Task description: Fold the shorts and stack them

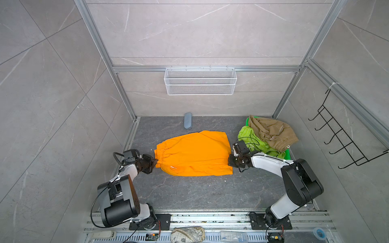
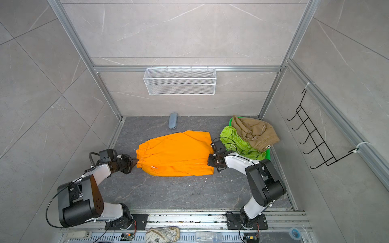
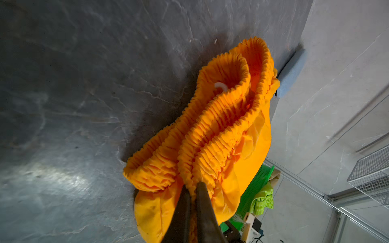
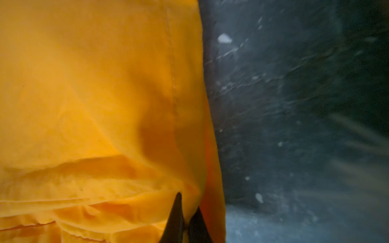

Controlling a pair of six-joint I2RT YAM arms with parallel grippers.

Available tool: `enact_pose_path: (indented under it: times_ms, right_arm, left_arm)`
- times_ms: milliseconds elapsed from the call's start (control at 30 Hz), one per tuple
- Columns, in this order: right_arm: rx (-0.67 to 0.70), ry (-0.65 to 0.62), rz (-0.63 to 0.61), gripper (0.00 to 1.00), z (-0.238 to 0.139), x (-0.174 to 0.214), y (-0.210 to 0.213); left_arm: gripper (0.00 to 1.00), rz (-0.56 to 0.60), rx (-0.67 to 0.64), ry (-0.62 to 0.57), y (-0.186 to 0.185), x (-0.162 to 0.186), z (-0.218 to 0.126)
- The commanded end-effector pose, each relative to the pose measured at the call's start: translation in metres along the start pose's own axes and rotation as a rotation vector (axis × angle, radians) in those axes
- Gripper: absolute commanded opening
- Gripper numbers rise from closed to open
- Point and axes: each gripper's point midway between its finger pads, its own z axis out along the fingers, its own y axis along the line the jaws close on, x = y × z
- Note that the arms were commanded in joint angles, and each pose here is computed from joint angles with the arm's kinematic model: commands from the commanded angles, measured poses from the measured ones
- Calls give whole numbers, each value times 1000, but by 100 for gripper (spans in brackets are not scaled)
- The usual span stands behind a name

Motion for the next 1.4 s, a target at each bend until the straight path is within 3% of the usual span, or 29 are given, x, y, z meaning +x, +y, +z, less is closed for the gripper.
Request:
enact_pose_path:
  times_ms: [0, 133, 467, 633, 733, 833, 1033, 1267, 1367]
  right_arm:
    - [30, -91, -70, 11, -45, -26, 4]
    - [11, -95, -76, 23, -59, -21, 3]
    - [-39, -13, -29, 67, -29, 12, -2]
    - [-50, 21, -9, 70, -9, 15, -1]
    - [-76, 34, 19, 68, 4, 13, 2]
    - [-83, 38, 32, 59, 13, 9, 3]
    - [-71, 20, 30, 30, 19, -3, 3]
    - [-28, -51, -18, 13, -10, -33, 4]
    - [-23, -98, -41, 12, -34, -51, 9]
  left_arm:
    - [0, 73, 69, -79, -43, -25, -16]
    - [0, 106, 83, -96, -58, -26, -29]
    - [0, 87, 71, -33, -26, -5, -17]
    - [0, 81, 67, -33, -23, -5, -16]
    - [0, 81, 66, -33, -22, -5, -16]
    - [0, 77, 63, -29, -20, -5, -15]
    - [0, 77, 66, -24, -20, -5, -14]
    - [0, 87, 92, -30, -36, -11, -19]
    - [0, 84, 112, -35, -49, -18, -24]
